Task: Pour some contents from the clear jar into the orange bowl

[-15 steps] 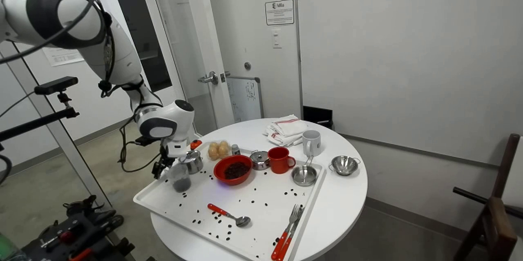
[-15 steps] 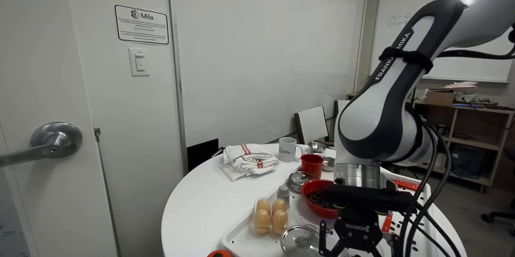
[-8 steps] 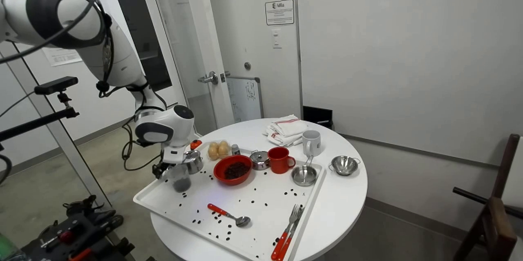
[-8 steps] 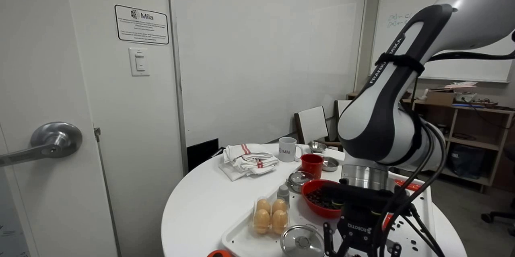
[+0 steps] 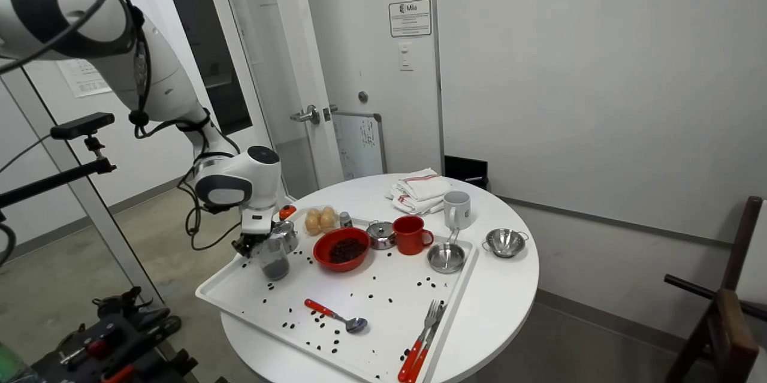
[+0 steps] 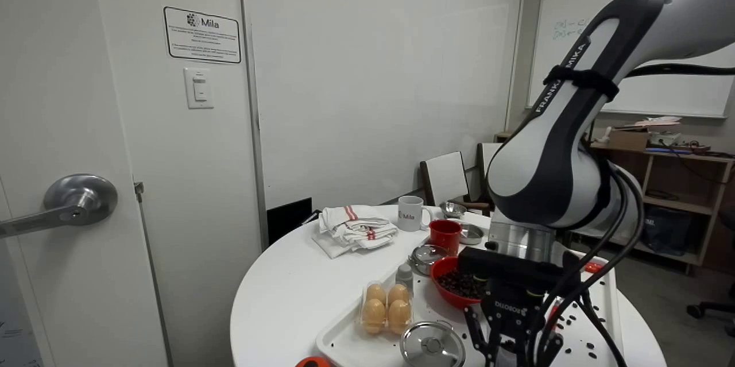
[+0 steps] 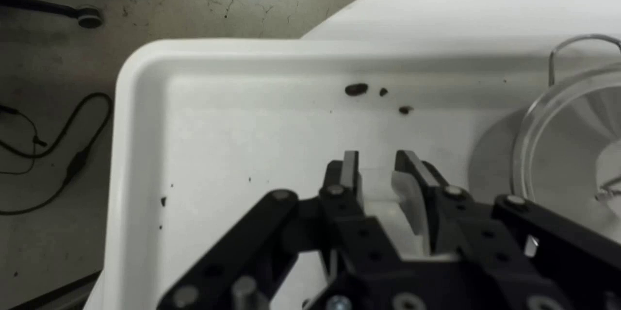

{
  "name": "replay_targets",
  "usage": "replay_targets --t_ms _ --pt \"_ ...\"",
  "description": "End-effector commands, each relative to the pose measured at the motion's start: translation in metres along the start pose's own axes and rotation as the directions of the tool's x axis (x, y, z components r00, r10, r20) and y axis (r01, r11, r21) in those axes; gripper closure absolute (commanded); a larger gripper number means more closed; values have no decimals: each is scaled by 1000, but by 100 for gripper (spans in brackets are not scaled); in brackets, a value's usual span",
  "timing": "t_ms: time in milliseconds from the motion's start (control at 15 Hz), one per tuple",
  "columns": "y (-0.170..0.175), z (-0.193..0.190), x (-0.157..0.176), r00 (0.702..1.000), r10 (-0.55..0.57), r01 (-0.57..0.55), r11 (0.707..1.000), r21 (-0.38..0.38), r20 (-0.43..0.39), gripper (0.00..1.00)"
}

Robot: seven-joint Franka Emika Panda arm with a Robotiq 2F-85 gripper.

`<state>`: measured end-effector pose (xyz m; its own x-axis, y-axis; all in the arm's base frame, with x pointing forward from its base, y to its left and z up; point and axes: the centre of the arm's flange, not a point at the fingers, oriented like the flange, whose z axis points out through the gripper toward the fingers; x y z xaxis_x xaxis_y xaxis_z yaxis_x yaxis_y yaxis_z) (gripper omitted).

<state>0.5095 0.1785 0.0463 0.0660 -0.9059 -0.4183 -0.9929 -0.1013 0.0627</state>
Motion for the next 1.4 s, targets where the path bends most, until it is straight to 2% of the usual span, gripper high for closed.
replay_targets --t_ms 0,333,533,800,1133,1333 --pt "15 -50 -9 991 -6 10 999 33 -132 92" --pt "20 -106 -27 965 -165 179 982 52 -206 92" --pt "12 -137 -34 920 -343 356 934 37 -188 92" --pt "2 -202 -18 869 -464 476 879 32 -170 92" --pt "-7 -294 4 811 -582 574 811 -114 -53 92" --pt "-12 -327 3 787 -616 606 769 -204 17 92"
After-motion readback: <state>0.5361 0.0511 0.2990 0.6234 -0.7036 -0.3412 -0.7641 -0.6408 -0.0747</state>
